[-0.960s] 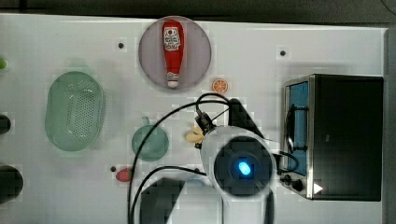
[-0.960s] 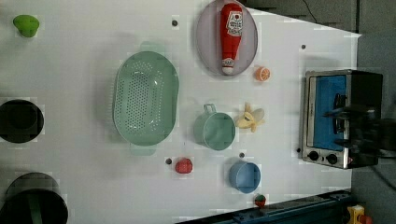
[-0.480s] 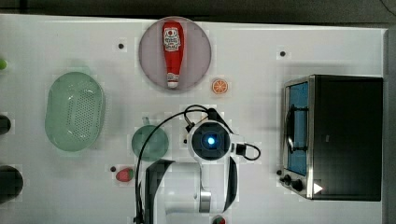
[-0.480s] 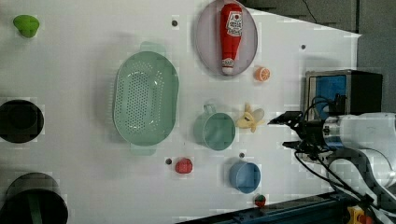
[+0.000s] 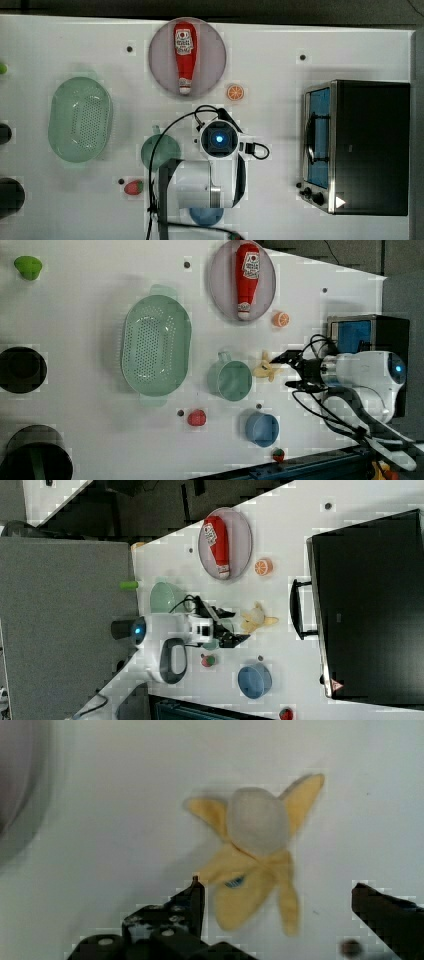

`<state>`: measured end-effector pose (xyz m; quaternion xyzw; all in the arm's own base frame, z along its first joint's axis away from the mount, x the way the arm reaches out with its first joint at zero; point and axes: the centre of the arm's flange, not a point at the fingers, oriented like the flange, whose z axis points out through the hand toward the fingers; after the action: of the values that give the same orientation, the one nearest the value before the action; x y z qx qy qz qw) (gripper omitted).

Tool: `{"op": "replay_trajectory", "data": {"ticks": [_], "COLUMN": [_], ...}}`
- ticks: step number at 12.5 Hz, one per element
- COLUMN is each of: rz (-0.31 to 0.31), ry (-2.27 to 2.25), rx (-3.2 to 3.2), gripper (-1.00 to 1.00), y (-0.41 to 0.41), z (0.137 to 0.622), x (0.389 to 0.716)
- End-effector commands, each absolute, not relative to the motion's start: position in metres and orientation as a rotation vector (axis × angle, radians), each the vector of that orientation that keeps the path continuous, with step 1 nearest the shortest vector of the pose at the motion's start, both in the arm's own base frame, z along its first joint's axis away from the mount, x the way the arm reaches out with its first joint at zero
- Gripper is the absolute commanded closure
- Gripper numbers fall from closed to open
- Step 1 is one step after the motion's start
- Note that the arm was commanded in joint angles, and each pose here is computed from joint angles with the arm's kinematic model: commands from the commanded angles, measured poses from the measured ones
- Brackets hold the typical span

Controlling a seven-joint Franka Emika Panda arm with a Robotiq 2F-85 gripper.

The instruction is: Pick banana from table and place on oven.

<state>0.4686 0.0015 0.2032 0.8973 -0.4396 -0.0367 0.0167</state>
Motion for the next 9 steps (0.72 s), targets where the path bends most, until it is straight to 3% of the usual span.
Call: {"op": "replay_trajectory", "data": {"ticks": [1, 5, 9], "rz": [-0.054, -0.042, -0.029], "ry": [-1.407, -1.405, -1.408], "rx": [2.792, 2.802, 2.807], "gripper": [-1.0, -0.93, 0.06], "y": [0.005, 0.009, 0.009], "z": [0.185, 0.153, 0.154], "x": [0.466, 0.463, 0.466]}}
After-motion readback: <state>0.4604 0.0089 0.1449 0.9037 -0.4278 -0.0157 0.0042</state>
